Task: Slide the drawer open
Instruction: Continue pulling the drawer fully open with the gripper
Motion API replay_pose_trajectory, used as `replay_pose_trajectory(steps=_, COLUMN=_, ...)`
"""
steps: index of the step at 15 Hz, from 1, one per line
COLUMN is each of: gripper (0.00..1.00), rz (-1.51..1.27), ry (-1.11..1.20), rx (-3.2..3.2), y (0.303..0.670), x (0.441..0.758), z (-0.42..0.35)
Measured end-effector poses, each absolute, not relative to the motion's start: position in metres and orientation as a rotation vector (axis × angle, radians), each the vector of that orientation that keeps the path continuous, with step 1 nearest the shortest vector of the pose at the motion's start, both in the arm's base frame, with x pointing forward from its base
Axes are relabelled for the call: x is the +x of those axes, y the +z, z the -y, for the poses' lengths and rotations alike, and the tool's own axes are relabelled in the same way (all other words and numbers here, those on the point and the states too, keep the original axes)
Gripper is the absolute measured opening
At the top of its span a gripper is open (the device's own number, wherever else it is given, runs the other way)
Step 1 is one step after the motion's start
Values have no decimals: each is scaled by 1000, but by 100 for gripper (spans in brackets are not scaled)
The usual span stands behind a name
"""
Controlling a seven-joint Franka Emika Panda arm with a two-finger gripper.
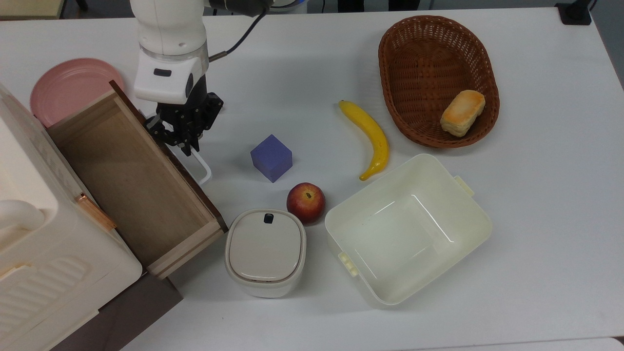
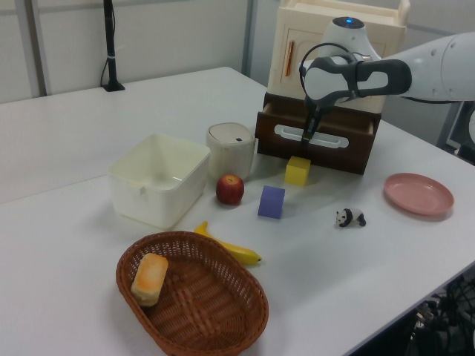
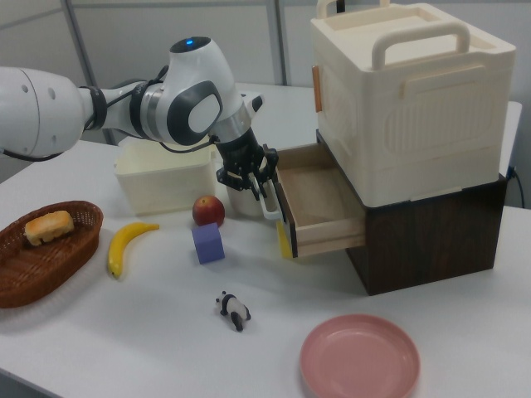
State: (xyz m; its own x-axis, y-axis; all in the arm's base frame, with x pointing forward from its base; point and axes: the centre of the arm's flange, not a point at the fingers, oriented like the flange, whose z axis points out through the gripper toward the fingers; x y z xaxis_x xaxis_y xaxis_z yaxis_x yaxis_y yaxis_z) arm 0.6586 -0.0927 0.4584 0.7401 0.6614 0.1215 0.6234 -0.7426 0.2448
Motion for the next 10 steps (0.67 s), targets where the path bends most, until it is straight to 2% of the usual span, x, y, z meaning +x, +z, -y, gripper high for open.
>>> replay_pose_trajectory(steps=10, gripper=11, rz=-1039, ry=283, rx=2758, y=451, x=657, z=87)
